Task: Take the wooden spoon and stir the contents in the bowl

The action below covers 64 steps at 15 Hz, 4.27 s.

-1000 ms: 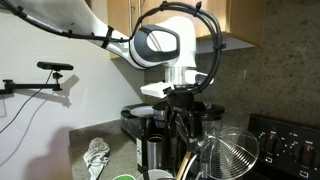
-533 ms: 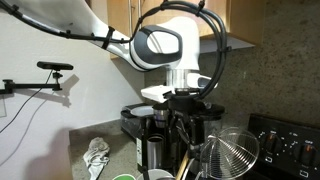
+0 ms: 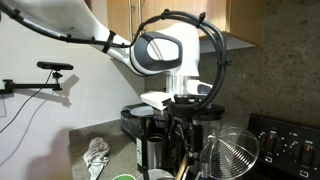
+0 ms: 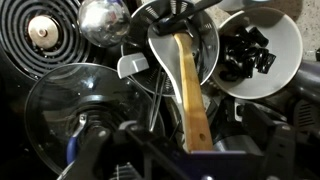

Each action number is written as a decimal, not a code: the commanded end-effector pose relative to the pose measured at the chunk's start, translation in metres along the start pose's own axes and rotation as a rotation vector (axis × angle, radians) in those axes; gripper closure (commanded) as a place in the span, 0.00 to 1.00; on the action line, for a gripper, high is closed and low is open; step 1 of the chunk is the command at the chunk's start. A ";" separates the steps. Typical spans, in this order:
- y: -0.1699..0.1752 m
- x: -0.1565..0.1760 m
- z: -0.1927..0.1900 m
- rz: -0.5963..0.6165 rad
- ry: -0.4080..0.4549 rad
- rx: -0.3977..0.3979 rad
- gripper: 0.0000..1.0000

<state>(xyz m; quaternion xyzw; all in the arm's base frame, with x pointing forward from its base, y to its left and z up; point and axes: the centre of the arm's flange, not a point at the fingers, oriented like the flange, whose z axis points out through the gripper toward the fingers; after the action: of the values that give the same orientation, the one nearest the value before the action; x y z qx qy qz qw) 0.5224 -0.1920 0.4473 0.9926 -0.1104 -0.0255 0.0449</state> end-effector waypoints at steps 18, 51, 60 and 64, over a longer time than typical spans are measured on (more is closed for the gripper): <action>-0.018 0.001 0.004 -0.033 0.162 0.027 0.94; -0.045 -0.071 -0.222 0.009 0.445 0.069 0.94; -0.068 -0.066 -0.159 0.016 0.441 0.093 0.94; -0.062 -0.070 -0.108 0.032 0.399 0.098 0.94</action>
<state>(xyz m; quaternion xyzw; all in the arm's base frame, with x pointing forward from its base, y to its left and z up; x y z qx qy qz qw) 0.4863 -0.1041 0.5817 0.9791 -0.1046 0.1735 0.0173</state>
